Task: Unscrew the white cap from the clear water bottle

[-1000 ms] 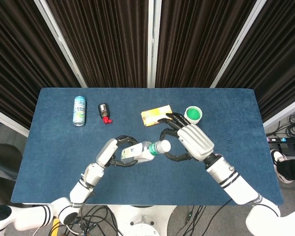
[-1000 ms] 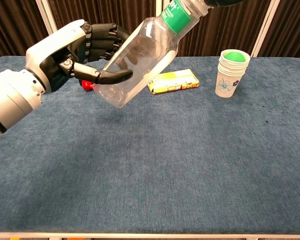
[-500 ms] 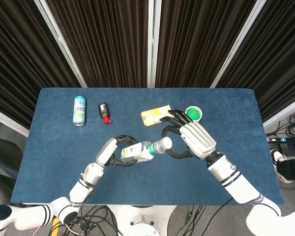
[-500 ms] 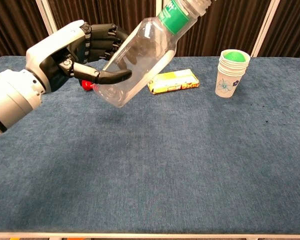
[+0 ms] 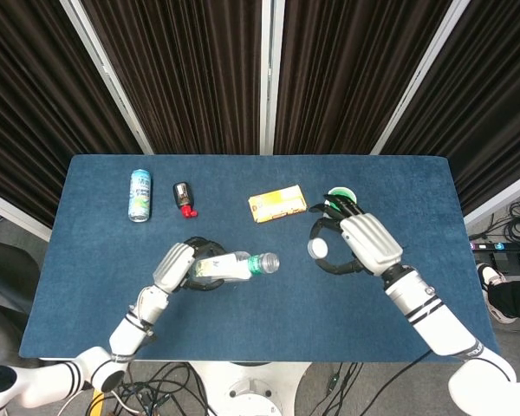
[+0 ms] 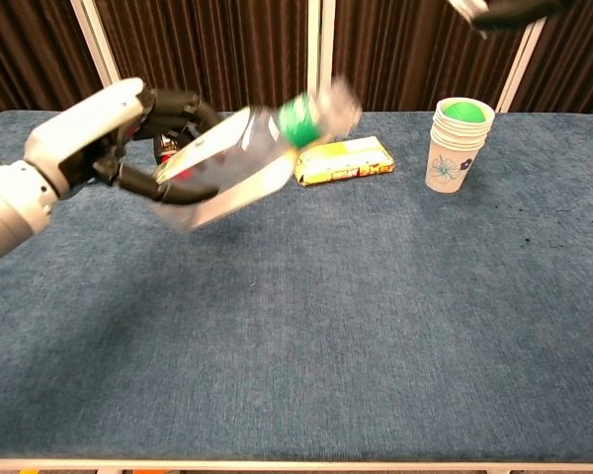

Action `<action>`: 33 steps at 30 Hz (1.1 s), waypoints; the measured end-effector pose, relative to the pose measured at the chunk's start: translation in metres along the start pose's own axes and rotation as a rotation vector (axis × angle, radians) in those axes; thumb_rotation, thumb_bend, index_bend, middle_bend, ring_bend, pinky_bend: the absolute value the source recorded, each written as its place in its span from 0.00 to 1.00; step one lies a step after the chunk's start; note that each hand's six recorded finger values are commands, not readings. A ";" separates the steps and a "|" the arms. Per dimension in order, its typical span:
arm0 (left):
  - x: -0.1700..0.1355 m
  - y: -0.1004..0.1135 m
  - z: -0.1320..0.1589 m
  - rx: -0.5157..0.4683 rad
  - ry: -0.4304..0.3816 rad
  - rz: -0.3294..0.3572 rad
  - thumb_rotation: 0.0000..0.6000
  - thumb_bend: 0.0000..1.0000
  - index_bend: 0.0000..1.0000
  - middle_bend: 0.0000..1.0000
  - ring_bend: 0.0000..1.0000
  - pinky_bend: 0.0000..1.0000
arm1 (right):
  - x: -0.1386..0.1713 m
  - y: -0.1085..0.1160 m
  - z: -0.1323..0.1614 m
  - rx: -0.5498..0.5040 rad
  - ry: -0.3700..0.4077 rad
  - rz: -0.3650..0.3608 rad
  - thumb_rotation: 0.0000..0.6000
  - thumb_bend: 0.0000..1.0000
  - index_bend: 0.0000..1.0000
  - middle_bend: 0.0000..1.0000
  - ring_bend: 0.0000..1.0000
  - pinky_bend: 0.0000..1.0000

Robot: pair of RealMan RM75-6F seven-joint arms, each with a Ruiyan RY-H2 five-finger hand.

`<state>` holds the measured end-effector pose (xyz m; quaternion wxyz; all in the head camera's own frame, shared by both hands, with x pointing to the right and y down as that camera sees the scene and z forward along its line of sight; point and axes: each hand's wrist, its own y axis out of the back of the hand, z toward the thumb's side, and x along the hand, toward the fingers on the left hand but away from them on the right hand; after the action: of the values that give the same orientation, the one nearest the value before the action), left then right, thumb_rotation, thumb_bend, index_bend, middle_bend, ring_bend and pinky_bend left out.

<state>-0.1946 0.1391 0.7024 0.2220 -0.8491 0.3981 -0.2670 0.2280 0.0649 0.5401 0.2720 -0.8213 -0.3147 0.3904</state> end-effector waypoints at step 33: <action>-0.052 0.025 -0.041 0.428 0.262 -0.055 1.00 0.23 0.18 0.16 0.08 0.18 | -0.033 -0.147 -0.063 0.307 -0.090 0.220 1.00 0.24 0.35 0.08 0.00 0.00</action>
<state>-0.2626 0.1589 0.7043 0.3359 -0.7512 0.3348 -0.4591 0.2184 0.1242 0.6923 0.3353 -0.7815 -0.1716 0.4973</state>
